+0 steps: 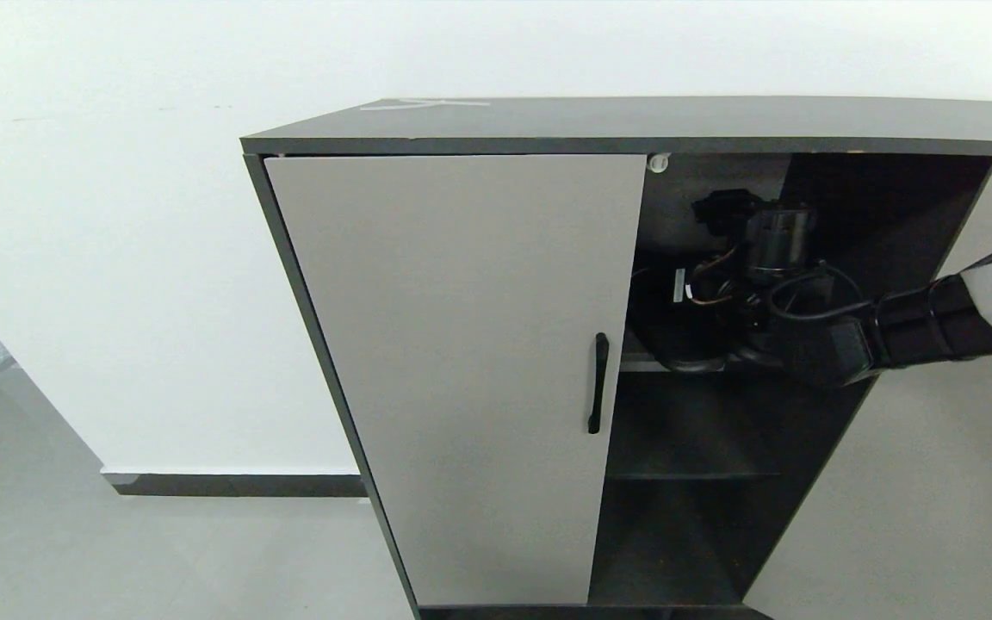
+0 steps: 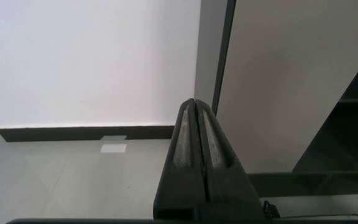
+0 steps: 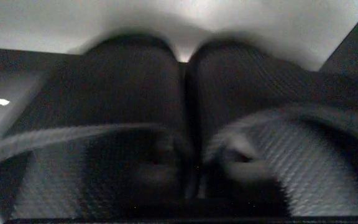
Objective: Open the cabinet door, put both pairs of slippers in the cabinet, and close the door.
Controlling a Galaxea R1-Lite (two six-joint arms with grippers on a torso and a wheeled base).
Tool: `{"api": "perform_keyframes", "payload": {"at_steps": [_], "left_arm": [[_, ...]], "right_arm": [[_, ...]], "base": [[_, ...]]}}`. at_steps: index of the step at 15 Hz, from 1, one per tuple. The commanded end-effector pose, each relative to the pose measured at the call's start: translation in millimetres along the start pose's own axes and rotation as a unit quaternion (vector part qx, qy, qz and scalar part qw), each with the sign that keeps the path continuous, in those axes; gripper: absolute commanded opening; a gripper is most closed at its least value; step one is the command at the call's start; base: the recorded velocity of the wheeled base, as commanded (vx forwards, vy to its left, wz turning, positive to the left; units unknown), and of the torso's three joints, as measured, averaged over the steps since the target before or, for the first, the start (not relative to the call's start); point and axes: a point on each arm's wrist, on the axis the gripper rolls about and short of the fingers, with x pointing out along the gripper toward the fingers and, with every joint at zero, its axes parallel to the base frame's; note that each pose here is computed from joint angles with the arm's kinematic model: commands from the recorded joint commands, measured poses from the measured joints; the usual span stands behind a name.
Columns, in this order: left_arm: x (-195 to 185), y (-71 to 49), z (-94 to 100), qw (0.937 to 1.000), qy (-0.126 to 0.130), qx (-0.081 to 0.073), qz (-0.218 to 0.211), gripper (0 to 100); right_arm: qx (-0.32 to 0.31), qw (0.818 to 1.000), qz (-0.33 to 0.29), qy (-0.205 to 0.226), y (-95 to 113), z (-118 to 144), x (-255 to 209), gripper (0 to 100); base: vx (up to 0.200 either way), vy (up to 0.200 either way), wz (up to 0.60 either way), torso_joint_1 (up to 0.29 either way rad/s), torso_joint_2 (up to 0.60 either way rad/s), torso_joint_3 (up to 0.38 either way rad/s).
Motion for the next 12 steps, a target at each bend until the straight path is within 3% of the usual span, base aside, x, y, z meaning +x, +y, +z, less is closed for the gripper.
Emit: {"api": "perform_keyframes", "payload": {"at_steps": [1, 10, 11, 12], "left_arm": [[0, 0.0, 0.0, 1.0, 0.001, 0.0, 0.0, 0], [0, 0.0, 0.4, 1.0, 0.0, 0.0, 0.0, 0], [0, 0.0, 0.0, 1.0, 0.001, 0.0, 0.0, 0], [0, 0.0, 0.4, 1.0, 0.0, 0.0, 0.0, 0]], "right_arm": [[0.007, 1.0, 0.013, -0.004, -2, 9, -15, 100], [0.009, 0.998, 0.06, -0.006, -23, 32, -137, 100], [0.008, 0.997, 0.073, -0.006, -23, 31, -152, 100], [0.009, 0.99, 0.141, -0.013, -29, 29, -193, 100]], "base": [[0.0, 0.0, 0.0, 0.0, 0.0, 0.0], [0.0, 0.0, 0.0, 0.0, 0.0, 0.0], [-0.2, 0.0, 0.0, 0.002, 0.0, -0.002], [-0.2, 0.0, 0.0, 0.002, 0.0, 0.007]]}}
